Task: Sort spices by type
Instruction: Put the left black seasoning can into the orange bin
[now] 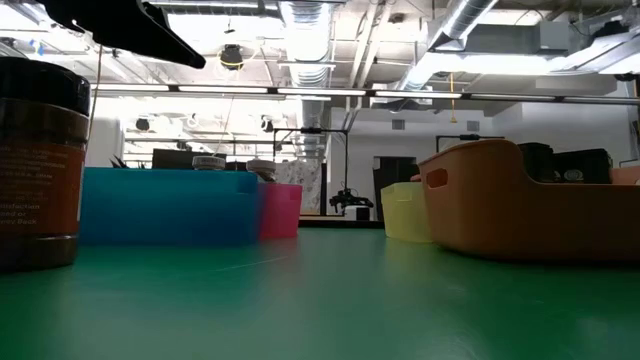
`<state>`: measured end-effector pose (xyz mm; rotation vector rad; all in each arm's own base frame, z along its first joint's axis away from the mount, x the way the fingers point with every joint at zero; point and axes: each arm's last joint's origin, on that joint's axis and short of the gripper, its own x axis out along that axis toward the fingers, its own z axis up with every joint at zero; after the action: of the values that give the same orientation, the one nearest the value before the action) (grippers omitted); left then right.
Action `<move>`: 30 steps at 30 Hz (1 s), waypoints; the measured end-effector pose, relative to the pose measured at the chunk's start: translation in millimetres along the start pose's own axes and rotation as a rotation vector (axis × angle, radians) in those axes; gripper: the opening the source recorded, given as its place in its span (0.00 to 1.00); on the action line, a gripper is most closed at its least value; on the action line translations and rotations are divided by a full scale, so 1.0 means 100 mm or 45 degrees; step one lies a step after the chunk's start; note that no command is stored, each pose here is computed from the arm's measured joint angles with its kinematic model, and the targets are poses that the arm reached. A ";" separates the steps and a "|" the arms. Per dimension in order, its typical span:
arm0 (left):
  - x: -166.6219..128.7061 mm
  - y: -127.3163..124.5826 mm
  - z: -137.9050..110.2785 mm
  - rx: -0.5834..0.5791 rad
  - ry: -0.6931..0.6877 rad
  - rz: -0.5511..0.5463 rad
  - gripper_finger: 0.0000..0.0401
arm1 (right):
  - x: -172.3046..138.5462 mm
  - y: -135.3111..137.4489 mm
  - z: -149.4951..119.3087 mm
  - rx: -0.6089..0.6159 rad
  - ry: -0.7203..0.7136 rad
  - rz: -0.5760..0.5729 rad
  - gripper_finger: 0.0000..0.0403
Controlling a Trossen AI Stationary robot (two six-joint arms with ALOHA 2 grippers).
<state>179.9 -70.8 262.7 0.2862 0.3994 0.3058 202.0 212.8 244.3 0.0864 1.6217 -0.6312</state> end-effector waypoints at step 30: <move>-0.05 -0.07 0.00 0.031 -0.011 -0.080 0.71 | 0.17 0.02 -0.11 1.017 0.173 0.255 0.77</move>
<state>176.8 -78.7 261.9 0.2985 0.4031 0.2379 190.1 214.3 228.3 0.8792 1.3758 -1.0976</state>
